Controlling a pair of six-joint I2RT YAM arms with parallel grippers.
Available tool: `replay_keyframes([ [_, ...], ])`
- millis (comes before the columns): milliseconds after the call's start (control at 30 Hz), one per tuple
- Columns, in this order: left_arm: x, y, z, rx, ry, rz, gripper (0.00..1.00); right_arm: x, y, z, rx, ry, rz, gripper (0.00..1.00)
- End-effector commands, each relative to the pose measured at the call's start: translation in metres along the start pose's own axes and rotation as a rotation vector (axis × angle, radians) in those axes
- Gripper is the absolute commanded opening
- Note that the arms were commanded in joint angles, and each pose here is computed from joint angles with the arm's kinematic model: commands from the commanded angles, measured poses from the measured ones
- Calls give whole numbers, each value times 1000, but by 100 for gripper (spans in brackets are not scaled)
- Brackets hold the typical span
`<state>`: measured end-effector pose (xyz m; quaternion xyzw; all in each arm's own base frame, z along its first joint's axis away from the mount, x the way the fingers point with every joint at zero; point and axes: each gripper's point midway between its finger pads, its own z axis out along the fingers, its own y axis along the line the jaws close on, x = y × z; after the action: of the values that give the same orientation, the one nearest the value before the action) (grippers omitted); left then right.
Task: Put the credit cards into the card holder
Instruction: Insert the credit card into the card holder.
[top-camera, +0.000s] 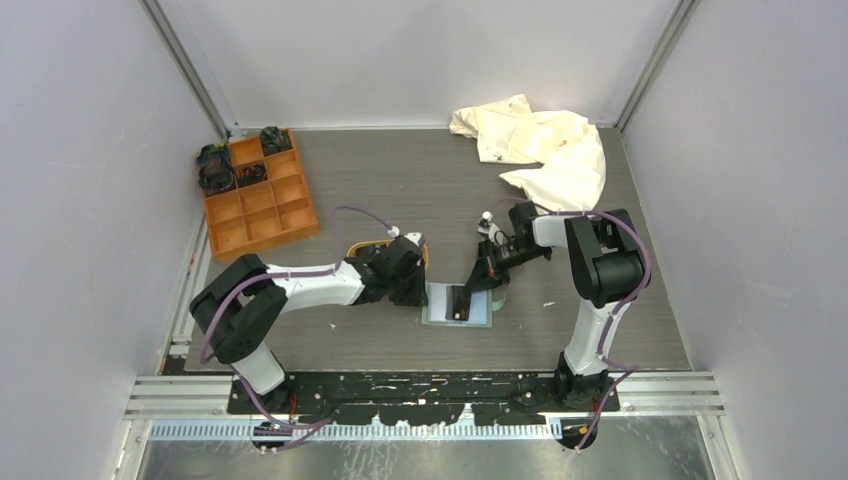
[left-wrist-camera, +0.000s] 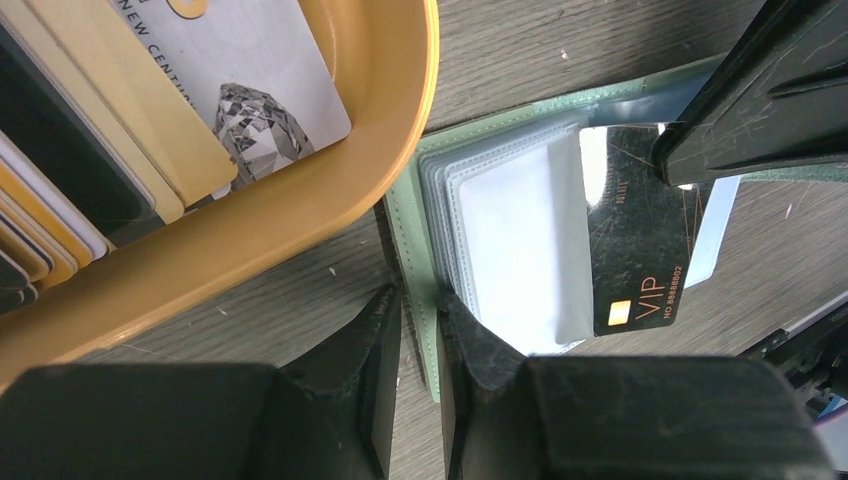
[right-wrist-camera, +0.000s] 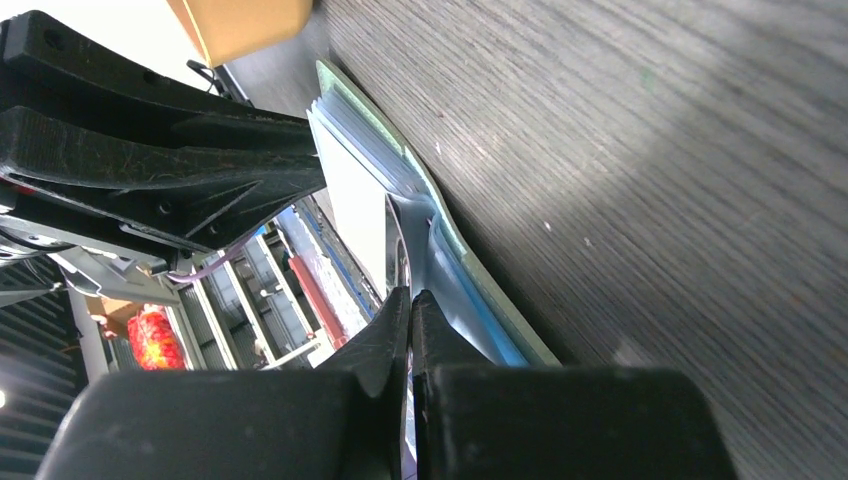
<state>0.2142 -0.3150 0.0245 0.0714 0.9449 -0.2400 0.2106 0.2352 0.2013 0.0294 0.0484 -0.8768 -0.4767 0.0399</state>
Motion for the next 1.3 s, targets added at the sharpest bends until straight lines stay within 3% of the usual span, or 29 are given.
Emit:
replay_keyframes([
  [0,-9,-16,4,51,-4,16,22,9,0,3,47,25,-35,6],
  [467,-7,-18,5,60,5,5,21,-8,5,12,-3,-14,5,7],
  [767,-33,-33,-37,104,-125,0,31,-10,1,10,4,-14,18,10],
  [900,-39,-50,-54,136,-180,24,32,-10,0,11,5,-8,22,11],
  [1067,-32,-101,-64,195,-219,109,33,-10,-1,11,10,-1,25,11],
  [1267,-19,-137,-43,166,-223,205,31,-10,-2,11,19,2,24,11],
])
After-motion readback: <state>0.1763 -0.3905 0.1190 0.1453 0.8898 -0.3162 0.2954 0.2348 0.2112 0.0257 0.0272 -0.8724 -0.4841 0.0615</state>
